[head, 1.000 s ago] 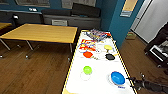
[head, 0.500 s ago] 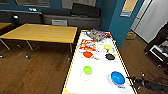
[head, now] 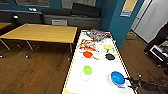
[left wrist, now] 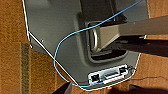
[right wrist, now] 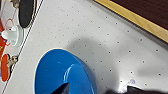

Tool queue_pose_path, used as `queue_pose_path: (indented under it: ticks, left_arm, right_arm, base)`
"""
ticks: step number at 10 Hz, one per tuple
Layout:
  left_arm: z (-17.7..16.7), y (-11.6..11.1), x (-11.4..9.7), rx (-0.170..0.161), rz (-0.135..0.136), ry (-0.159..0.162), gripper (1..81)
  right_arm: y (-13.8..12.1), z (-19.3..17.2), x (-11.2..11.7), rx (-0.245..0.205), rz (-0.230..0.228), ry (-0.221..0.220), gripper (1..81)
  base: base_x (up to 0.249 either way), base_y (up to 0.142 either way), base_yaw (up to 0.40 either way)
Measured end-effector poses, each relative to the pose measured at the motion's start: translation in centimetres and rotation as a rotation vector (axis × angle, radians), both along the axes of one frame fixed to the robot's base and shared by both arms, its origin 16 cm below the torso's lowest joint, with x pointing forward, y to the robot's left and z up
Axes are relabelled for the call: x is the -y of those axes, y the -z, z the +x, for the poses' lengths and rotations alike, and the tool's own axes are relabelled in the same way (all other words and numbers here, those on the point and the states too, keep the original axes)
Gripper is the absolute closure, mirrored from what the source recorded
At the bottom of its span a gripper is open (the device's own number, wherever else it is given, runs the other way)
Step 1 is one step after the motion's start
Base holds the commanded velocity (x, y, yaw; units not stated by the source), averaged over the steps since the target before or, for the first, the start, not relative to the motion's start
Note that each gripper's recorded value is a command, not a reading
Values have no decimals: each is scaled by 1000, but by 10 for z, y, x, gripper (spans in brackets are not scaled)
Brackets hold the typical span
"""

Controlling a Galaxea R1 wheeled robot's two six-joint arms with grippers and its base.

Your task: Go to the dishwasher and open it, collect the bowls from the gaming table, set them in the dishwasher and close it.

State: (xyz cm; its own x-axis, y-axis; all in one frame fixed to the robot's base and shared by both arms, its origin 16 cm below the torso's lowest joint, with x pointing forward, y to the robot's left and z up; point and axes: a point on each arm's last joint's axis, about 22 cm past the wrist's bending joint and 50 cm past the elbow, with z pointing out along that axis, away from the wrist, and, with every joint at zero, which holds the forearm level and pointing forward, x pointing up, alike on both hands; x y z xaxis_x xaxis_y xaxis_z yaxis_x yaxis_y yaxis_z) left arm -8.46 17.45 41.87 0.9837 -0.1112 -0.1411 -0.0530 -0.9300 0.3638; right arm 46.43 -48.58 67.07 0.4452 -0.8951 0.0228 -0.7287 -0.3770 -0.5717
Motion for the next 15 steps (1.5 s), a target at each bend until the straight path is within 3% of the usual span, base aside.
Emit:
queue_pose_path:
  ticks: [9, 11, 12, 13, 15]
  left_arm:
    - [0, 0, -1, -1, 1, 0, 10]
    - [0, 0, -1, -1, 1, -1, 10]
    - [0, 0, -3, 0, 4, 0, 10]
    - [1, 1, -5, -1, 6, 1, 10]
    - [1, 1, -5, 0, 6, 0, 10]
  right_arm:
    - [20, 18, -31, -8, 41, 31, 10]
    - [31, 12, -29, -41, 77, 113, 10]
    - [36, 6, -17, -59, 76, 159, 10]
    - [39, 4, -7, -65, 65, 184, 10]
    - [40, 14, -11, -42, 68, 198, 10]
  base:
    - [0, 0, 0]
    - [0, 0, 0]
    - [0, 0, 0]
    - [0, 0, 0]
    - [0, 0, 0]
